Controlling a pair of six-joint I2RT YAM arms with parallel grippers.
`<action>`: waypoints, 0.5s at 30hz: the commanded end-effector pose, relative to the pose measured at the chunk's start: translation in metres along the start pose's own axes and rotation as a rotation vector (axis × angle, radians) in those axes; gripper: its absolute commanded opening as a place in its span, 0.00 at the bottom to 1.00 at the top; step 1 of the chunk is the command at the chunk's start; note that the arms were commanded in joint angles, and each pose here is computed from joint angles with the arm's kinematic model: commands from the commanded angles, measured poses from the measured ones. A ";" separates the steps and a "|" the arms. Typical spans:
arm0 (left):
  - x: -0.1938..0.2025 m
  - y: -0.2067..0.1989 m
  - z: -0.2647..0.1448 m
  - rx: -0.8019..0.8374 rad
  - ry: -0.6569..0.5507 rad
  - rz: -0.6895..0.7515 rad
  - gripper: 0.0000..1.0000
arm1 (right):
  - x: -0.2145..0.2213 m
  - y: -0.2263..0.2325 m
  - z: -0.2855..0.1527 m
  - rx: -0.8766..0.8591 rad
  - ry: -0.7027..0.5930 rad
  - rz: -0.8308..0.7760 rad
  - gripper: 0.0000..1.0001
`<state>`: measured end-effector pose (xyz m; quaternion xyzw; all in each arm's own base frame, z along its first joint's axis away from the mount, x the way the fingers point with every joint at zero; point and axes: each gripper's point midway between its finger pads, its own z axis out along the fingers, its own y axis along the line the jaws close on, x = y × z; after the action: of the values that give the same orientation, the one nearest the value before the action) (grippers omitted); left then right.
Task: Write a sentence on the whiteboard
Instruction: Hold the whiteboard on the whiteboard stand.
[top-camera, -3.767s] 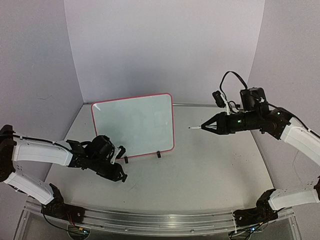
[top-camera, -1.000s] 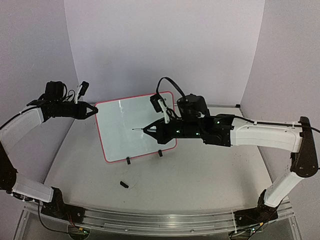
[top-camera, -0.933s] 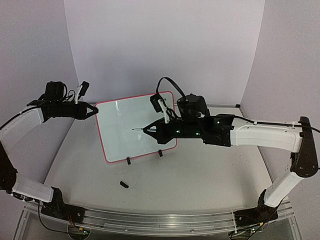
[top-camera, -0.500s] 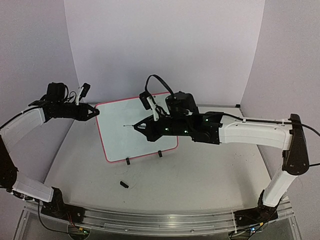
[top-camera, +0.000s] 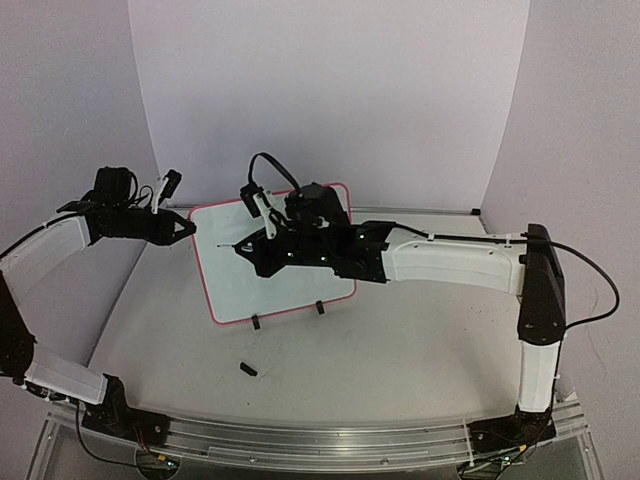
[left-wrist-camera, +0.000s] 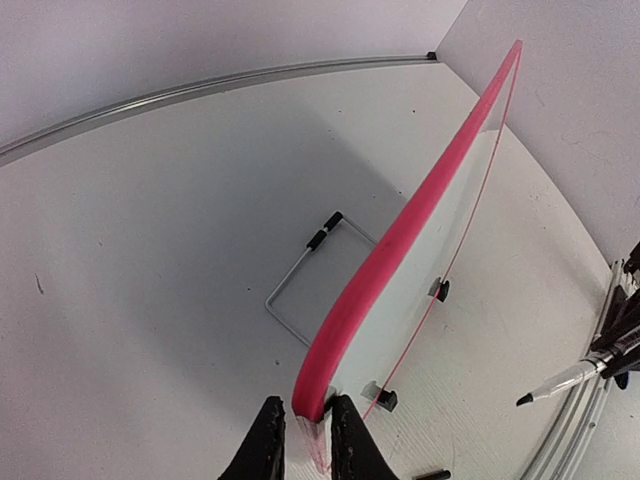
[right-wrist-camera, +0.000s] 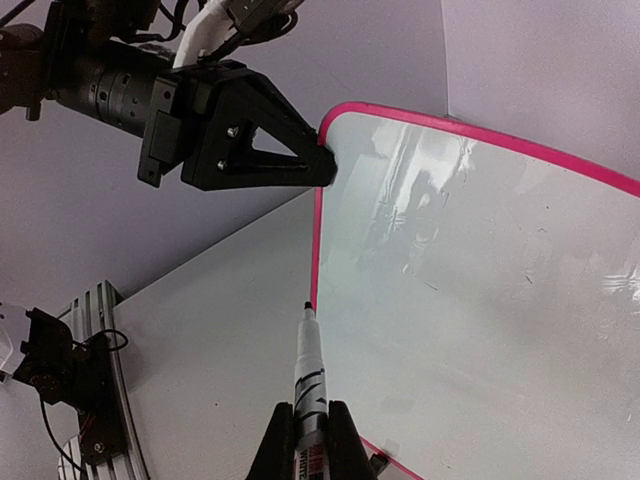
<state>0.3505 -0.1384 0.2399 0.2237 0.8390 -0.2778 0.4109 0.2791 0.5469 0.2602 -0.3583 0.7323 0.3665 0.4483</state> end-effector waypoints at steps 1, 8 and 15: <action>0.001 0.004 -0.007 -0.048 -0.004 0.039 0.14 | -0.023 0.009 0.013 -0.021 -0.075 -0.026 0.00; 0.001 0.003 -0.008 -0.048 -0.007 0.051 0.10 | -0.023 0.005 0.030 -0.006 -0.085 -0.036 0.00; 0.002 0.002 -0.007 -0.039 -0.008 0.052 0.08 | -0.021 0.004 0.043 -0.009 -0.086 -0.046 0.00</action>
<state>0.3473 -0.1364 0.2369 0.2322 0.8394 -0.2675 0.4122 0.2955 0.5791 0.2479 -0.3637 0.7219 0.3667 0.4606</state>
